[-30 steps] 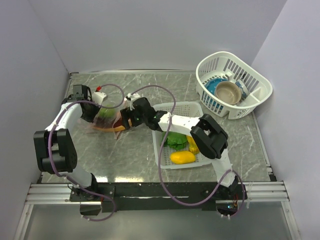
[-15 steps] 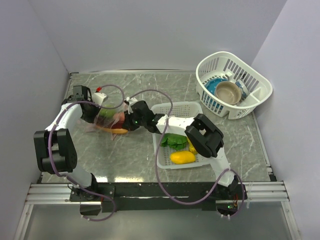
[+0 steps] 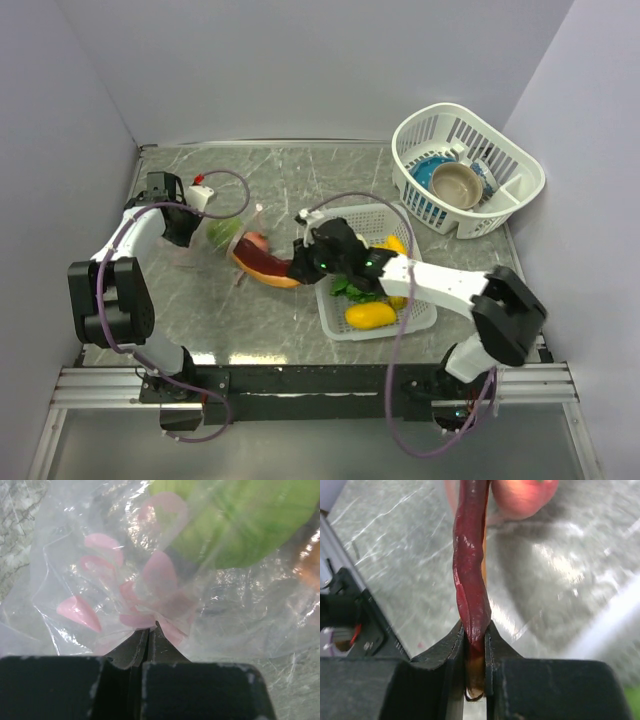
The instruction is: Open the zip-top bag and remove the fake food
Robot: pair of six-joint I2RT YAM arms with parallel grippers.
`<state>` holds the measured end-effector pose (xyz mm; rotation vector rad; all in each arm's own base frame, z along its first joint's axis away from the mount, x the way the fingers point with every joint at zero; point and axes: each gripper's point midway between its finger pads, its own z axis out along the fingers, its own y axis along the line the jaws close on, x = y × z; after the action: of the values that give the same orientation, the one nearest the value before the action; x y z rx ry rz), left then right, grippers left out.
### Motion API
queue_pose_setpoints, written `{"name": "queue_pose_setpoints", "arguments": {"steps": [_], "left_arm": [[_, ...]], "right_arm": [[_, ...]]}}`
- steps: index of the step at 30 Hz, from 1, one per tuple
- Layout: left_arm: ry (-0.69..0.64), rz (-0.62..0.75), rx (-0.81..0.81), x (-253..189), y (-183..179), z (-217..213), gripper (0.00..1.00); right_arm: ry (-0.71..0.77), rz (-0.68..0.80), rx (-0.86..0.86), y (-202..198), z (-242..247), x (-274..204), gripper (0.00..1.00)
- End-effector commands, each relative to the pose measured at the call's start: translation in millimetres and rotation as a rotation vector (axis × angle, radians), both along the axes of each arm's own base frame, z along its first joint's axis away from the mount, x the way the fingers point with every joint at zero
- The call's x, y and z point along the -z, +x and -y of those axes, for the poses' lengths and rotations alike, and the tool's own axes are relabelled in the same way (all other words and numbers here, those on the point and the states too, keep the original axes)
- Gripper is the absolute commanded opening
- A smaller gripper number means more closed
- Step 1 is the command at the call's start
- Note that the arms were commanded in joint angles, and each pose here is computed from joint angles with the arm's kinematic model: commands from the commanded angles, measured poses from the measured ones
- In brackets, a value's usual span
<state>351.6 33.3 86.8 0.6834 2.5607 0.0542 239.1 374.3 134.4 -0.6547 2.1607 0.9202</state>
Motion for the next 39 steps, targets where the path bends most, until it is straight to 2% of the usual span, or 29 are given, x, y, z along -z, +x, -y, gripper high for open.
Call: {"name": "queue_pose_setpoints", "arguments": {"steps": [1,5,8,14,18,24,25,27,28,29,32,35,36,39], "left_arm": [[-0.028,0.051,-0.001,-14.8,6.8,4.4,0.01],[-0.028,0.052,-0.001,-15.2,5.2,4.2,0.01],[-0.027,0.047,-0.002,-14.0,4.0,4.4,0.01],[-0.036,0.05,-0.002,-14.6,4.0,5.9,0.01],[-0.044,0.05,-0.001,-14.6,3.2,7.4,0.01],[-0.049,0.043,0.002,-11.7,2.4,8.9,0.01],[-0.048,0.046,0.0,-12.7,3.2,8.6,0.01],[-0.054,0.047,0.002,-13.3,3.6,9.7,0.01],[-0.055,0.047,0.003,-14.1,3.8,9.9,0.01],[-0.06,0.046,0.002,-14.3,3.5,11.2,0.01],[-0.063,0.049,0.005,-15.7,3.2,12.3,0.01],[-0.058,0.046,0.005,-14.6,2.0,12.1,0.01],[-0.058,0.046,0.007,-15.0,1.7,12.7,0.01],[-0.065,0.049,0.007,-16.4,0.2,14.0,0.01]], "right_arm": [[0.029,0.057,0.049,-9.9,27.0,-31.2,0.0],[0.067,0.125,0.133,-15.7,58.7,-66.2,0.0],[0.076,0.201,0.279,-7.7,92.8,-88.2,0.0],[0.064,0.253,0.514,-4.5,152.1,-99.1,0.0],[0.006,0.191,0.668,-9.3,187.2,-78.2,0.0],[-0.048,0.005,0.724,-37.9,206.1,-32.3,0.02],[-0.056,-0.019,0.731,-41.1,207.7,-26.9,0.06],[-0.061,-0.079,0.708,-50.1,203.7,-15.2,0.38],[-0.077,-0.093,0.714,-51.8,205.2,-10.6,0.59],[-0.092,-0.094,0.719,-51.9,207.0,-8.9,0.99],[-0.16,-0.013,0.744,-41.5,218.6,-22.2,1.0],[-0.183,0.091,0.735,-22.9,214.7,-59.9,1.0],[-0.149,0.126,0.74,-15.1,209.2,-86.9,1.0],[-0.169,0.199,0.739,3.3,197.4,-117.6,1.0]]}}
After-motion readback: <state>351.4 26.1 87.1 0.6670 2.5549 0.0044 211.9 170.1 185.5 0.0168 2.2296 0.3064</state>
